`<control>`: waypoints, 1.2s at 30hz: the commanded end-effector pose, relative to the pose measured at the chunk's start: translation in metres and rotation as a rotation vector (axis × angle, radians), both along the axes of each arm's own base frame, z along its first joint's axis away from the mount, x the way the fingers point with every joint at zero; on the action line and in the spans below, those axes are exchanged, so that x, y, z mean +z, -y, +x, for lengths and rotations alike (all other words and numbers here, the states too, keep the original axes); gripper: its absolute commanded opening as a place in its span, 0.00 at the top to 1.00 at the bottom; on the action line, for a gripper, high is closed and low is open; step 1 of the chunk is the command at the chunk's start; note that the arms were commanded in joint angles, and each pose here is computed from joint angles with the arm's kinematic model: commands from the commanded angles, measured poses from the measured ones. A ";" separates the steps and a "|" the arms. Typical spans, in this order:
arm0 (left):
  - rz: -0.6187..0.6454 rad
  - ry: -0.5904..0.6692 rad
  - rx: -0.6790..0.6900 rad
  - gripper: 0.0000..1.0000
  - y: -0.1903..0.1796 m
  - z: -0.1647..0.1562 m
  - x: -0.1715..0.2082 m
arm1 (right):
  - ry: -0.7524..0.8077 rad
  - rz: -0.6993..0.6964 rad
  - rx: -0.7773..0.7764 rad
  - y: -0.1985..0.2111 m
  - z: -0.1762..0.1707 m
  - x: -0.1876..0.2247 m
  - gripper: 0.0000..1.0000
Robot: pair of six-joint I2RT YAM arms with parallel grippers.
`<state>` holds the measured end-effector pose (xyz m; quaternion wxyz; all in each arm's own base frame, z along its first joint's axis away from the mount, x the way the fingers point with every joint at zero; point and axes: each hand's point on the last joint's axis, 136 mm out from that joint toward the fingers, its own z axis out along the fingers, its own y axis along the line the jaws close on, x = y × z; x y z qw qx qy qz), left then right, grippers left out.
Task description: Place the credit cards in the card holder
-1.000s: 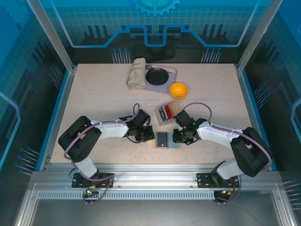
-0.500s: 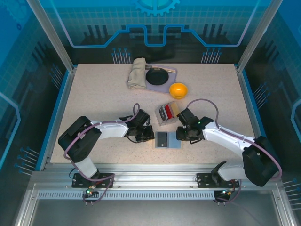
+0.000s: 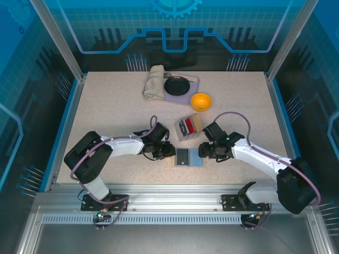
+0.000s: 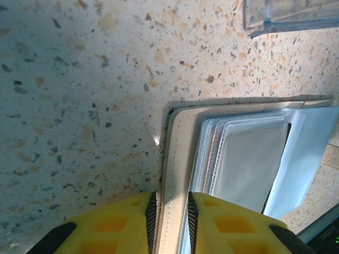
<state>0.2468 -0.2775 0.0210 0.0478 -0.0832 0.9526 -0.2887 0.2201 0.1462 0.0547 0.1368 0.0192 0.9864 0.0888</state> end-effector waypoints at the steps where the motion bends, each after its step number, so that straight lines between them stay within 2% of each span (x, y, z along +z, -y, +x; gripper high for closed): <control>1: -0.034 0.001 -0.026 0.72 0.007 -0.003 0.005 | -0.053 0.063 0.008 -0.012 -0.004 -0.013 0.42; 9: -0.080 -0.023 -0.054 0.71 0.017 -0.005 0.004 | -0.100 0.067 0.013 -0.017 -0.006 -0.031 0.47; 14: -0.101 -0.036 -0.058 0.76 0.022 -0.005 0.003 | -0.129 0.053 0.010 -0.016 -0.008 -0.040 0.55; 19: -0.104 -0.028 -0.059 0.82 0.023 -0.004 0.007 | -0.141 0.039 0.004 -0.014 -0.009 -0.044 0.58; 32: -0.088 -0.006 -0.049 1.00 0.019 -0.001 0.014 | -0.126 -0.117 0.027 0.001 -0.011 -0.029 0.41; 36: -0.093 0.003 -0.048 1.00 0.019 0.000 0.018 | -0.145 -0.186 0.020 0.007 -0.014 -0.035 0.39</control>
